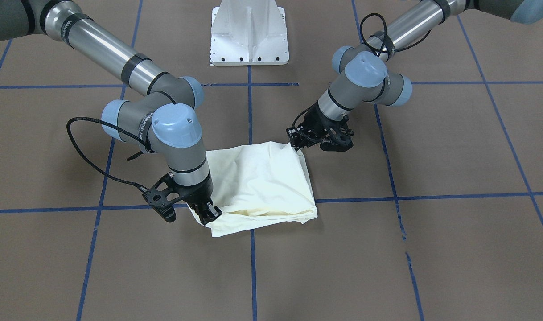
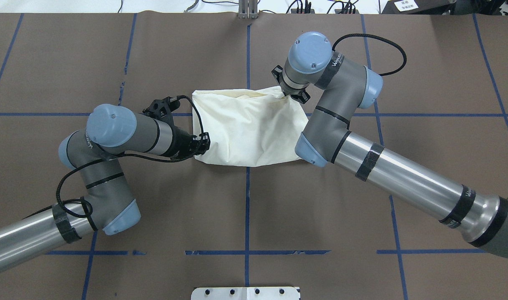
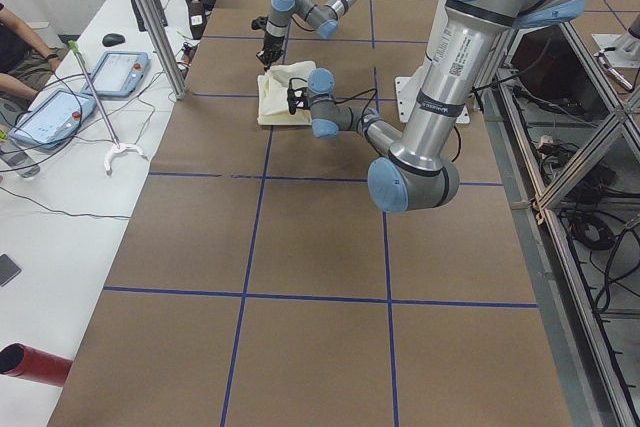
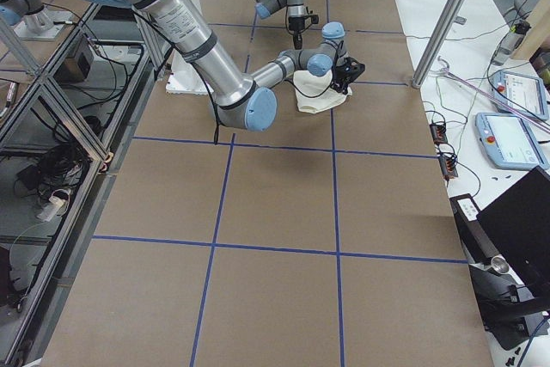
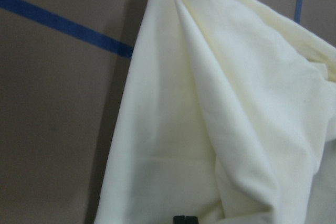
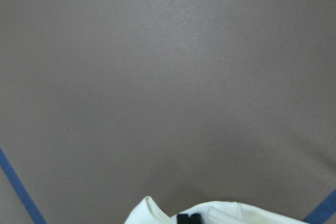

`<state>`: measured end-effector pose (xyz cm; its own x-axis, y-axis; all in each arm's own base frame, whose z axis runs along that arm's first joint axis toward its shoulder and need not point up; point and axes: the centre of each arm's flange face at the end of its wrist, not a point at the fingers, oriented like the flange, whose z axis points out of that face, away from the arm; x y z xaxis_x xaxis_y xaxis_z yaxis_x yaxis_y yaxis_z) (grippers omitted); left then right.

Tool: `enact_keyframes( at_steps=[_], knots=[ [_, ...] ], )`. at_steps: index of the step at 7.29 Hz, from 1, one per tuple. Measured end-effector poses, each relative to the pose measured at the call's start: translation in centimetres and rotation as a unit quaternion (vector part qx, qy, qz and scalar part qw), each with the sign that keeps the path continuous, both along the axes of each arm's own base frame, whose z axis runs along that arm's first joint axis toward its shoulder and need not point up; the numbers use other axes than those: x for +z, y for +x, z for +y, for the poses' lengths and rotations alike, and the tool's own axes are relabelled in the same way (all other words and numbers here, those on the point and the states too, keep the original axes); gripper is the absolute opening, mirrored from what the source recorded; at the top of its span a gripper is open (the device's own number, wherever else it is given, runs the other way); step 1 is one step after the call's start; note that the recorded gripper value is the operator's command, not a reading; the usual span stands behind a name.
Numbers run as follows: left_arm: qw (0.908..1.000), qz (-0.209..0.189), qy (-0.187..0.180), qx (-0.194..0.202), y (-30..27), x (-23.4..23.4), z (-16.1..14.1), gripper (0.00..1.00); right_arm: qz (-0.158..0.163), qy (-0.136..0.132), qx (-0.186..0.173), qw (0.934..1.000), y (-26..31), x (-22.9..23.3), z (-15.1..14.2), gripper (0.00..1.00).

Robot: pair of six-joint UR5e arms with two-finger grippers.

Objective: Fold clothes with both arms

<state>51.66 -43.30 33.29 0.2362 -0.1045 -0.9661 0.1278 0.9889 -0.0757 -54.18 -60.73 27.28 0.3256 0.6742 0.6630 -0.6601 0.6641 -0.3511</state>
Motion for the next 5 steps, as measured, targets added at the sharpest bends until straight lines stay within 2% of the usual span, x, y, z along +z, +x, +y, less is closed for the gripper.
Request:
enact_keyframes(
  at_steps=[2, 5],
  knots=[
    [0.9986, 0.014, 0.007, 0.050, -0.2, 0.4, 1.5, 0.00, 0.000, 0.000, 0.003, 1.0000, 0.4, 0.1, -0.3, 0.00],
    [0.9973, 0.034, 0.012, 0.064, -2.6, -1.4, 2.4, 0.00, 0.001, -0.001, 0.005, 1.0000, 0.7, 0.2, -0.5, 0.00]
  ],
)
